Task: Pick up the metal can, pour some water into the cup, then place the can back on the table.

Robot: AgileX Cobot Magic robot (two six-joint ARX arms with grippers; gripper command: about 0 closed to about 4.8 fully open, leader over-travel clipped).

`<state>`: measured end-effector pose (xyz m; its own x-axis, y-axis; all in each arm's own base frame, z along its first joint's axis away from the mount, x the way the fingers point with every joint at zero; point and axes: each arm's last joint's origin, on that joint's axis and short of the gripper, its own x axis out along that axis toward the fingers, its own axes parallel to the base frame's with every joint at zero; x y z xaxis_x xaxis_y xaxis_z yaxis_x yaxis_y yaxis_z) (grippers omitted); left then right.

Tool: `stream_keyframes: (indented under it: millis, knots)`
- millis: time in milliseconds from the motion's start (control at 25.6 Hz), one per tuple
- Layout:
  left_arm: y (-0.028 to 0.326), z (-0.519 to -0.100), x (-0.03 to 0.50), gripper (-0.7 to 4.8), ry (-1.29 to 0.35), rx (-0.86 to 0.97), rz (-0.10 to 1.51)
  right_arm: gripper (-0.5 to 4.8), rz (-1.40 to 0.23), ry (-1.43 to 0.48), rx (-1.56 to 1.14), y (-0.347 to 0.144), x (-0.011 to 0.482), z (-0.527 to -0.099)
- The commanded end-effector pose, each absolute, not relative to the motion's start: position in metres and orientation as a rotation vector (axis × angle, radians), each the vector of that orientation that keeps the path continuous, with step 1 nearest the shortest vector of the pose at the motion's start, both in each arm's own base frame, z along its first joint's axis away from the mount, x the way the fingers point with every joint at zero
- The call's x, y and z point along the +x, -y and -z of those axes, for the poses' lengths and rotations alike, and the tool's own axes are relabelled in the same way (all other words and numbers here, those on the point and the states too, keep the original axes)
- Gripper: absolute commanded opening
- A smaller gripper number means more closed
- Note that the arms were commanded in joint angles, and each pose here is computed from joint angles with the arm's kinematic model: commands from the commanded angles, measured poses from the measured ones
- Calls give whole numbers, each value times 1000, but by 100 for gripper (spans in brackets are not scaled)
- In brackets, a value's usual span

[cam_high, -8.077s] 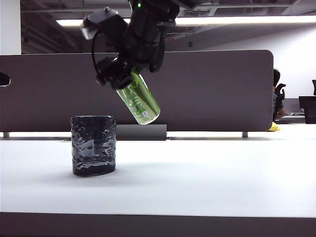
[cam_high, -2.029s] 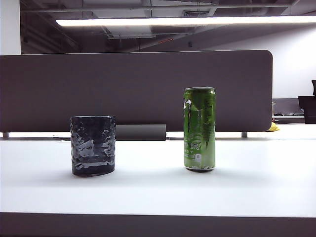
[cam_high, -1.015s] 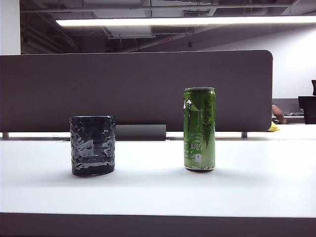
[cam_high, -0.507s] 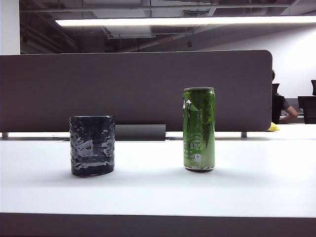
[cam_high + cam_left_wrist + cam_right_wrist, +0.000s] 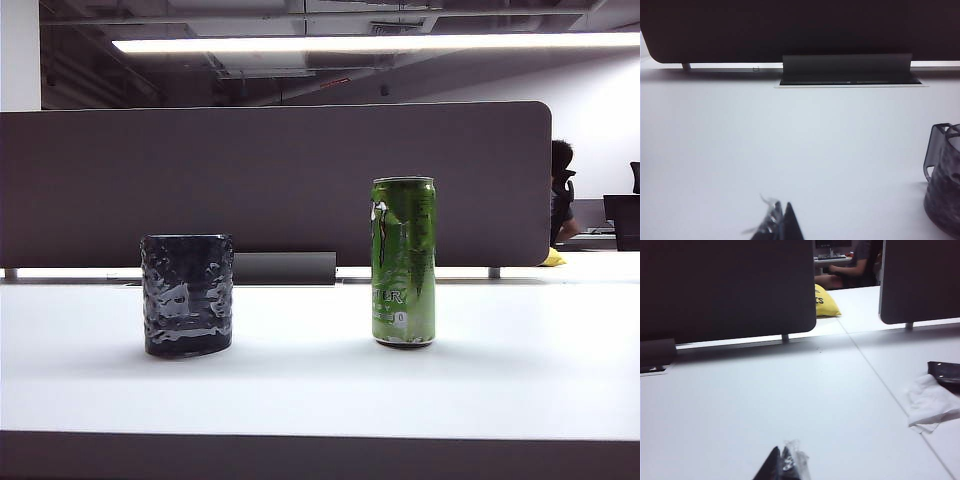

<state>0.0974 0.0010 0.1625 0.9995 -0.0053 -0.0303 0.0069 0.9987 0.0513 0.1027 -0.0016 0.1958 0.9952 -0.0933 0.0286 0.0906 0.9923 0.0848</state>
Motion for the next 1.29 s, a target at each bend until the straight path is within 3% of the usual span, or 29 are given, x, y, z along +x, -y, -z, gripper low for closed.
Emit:
stream_keyframes:
  millis: [39,1288]
  knots:
    - [-1,-164,97,-5,-17,52,4,1,42,72,89,0,100,-190]
    - [-1,-164,97,-5,-16,52,4,1,-52,49,78,-3,97,-170]
